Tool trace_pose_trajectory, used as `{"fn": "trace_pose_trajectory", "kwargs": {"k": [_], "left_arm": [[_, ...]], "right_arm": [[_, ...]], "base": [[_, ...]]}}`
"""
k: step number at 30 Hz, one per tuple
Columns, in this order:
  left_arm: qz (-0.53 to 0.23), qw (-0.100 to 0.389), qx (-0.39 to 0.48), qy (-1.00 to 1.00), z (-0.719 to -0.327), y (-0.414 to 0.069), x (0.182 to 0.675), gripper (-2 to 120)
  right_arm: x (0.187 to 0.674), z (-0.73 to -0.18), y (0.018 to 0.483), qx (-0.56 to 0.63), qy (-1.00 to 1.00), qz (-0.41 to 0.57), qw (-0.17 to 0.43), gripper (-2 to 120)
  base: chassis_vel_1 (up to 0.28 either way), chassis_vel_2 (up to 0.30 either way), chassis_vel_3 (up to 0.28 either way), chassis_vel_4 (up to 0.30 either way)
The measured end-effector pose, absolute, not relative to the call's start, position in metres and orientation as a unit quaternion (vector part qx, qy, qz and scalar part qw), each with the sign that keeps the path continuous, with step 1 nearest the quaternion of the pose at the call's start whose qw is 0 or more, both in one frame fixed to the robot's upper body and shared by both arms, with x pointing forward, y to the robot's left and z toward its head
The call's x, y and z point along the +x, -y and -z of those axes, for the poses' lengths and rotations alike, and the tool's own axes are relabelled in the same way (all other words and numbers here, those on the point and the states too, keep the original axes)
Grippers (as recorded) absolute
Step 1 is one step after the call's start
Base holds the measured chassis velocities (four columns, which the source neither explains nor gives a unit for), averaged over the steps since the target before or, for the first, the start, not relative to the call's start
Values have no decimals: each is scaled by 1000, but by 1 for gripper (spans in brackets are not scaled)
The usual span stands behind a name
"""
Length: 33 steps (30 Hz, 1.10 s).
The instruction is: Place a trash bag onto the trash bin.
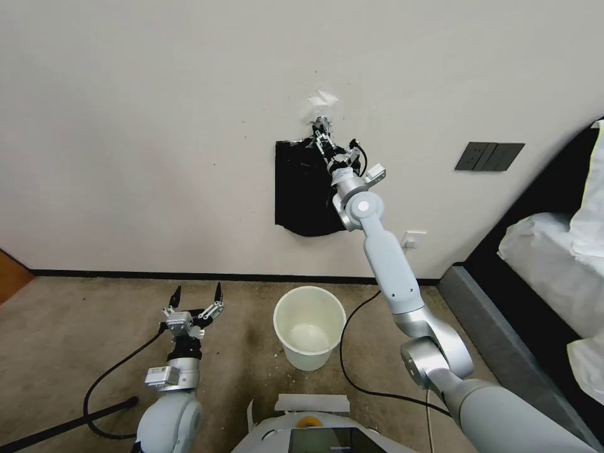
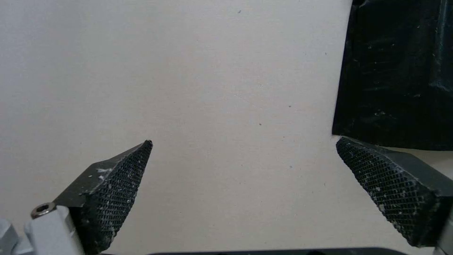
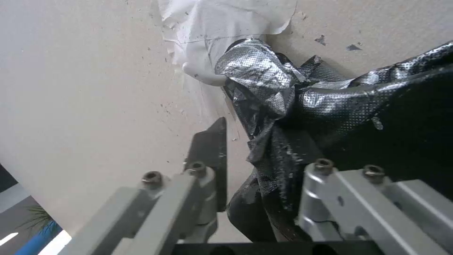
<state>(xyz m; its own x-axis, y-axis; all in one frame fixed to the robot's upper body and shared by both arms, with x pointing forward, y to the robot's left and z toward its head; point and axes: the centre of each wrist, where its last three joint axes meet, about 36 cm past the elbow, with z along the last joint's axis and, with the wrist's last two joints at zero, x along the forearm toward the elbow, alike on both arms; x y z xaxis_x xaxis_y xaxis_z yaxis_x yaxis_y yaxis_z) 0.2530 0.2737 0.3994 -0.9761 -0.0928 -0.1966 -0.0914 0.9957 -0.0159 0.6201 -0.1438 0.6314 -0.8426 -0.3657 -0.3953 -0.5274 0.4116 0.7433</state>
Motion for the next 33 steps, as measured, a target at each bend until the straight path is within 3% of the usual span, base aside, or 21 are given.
{"fn": "trace_pose_trajectory", "kwargs": {"k": [5,33], "left_arm": [[4,99,-47,-994,-399,-274,253,100],[14,98,-36,-994,-392,-264,262,100]], "right_arm": [[615,-627,145,-266,-837,-469,87,0],[494,-543,164,-265,-884,-382,44,0]], "base": [[0,0,0,0],[0,0,0,0]]}}
